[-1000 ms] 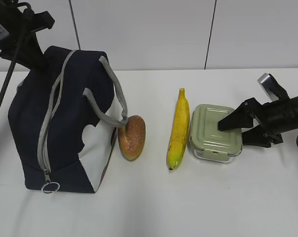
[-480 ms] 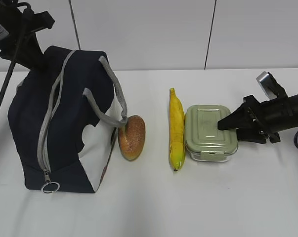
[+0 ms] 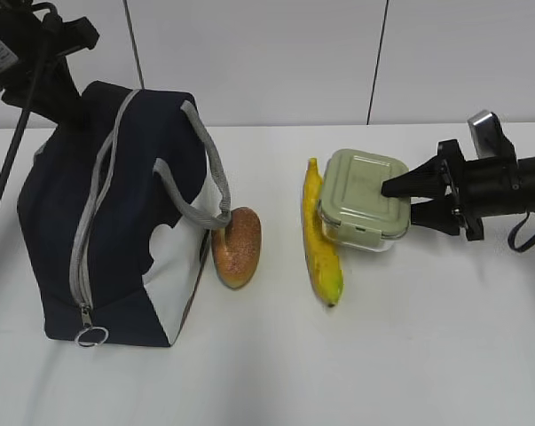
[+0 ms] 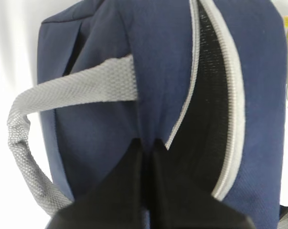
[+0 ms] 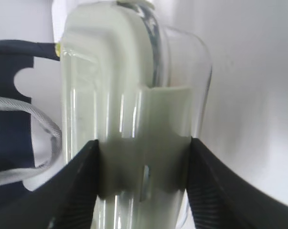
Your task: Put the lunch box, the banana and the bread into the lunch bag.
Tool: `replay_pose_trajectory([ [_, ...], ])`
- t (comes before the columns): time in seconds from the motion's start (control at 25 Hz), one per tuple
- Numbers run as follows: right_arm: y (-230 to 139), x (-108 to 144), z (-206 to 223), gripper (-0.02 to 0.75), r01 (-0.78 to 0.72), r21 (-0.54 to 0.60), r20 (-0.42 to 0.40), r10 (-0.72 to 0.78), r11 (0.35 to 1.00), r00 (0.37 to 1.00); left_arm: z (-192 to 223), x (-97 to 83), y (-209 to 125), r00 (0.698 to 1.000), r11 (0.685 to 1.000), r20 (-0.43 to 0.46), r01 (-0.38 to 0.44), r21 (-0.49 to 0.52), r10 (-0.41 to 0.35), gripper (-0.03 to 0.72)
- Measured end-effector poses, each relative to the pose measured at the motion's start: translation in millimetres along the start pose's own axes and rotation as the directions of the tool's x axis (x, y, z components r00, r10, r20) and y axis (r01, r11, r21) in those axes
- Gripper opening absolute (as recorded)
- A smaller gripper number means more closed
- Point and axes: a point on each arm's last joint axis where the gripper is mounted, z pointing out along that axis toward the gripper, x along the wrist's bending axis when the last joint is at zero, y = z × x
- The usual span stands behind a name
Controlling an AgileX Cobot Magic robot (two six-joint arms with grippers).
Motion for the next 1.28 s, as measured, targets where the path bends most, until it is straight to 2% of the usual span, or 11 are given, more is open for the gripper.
replay_pose_trajectory([
  [0.2, 5.1, 14.3, -6.3, 0.384, -0.007, -0.036, -0.015, 0.007, 0.999, 1.0, 0.0, -3.2, 0.2, 0.999, 1.0, 0.035, 0.012, -0.002, -0.012, 0.002],
  [0.52, 9.8, 79.3, -26.2, 0.384, -0.016, -0.09, -0.06, 0.01, 0.996, 0.998, -1.1, -15.4, 1.2, 0.986, 1.0, 0.169, 0.015, -0.011, -0.013, 0.002],
  [0.72, 6.2, 138.2, -4.4, 0.384, 0.045, -0.026, -0.129, -0.048, 0.999, 0.991, -3.0, -24.5, 2.3, 0.963, 1.0, 0.269, 0.009, -0.025, -0.002, 0.002],
  [0.84, 3.7, 169.9, 13.5, 0.384, 0.097, 0.037, -0.17, -0.089, 0.995, 0.981, -3.6, -26.7, 2.7, 0.956, 1.0, 0.293, 0.009, -0.03, 0.0, 0.002],
  [0.96, -0.9, 194.0, 26.8, 0.384, 0.153, 0.097, -0.17, -0.135, 0.983, 0.976, -3.7, -27.0, 3.0, 0.955, 0.999, 0.295, 0.009, -0.033, 0.001, 0.002],
  [1.12, -8.9, 214.2, 41.0, 0.384, 0.204, 0.154, -0.167, -0.178, 0.967, 0.97, -3.7, -27.0, 3.0, 0.955, 0.999, 0.296, 0.009, -0.033, 0.001, 0.002],
  [1.28, -15.9, 212.3, 62.7, 0.384, 0.198, 0.207, -0.164, -0.165, 0.958, 0.973, -3.7, -27.0, 3.0, 0.955, 0.999, 0.296, 0.009, -0.033, 0.001, 0.002],
])
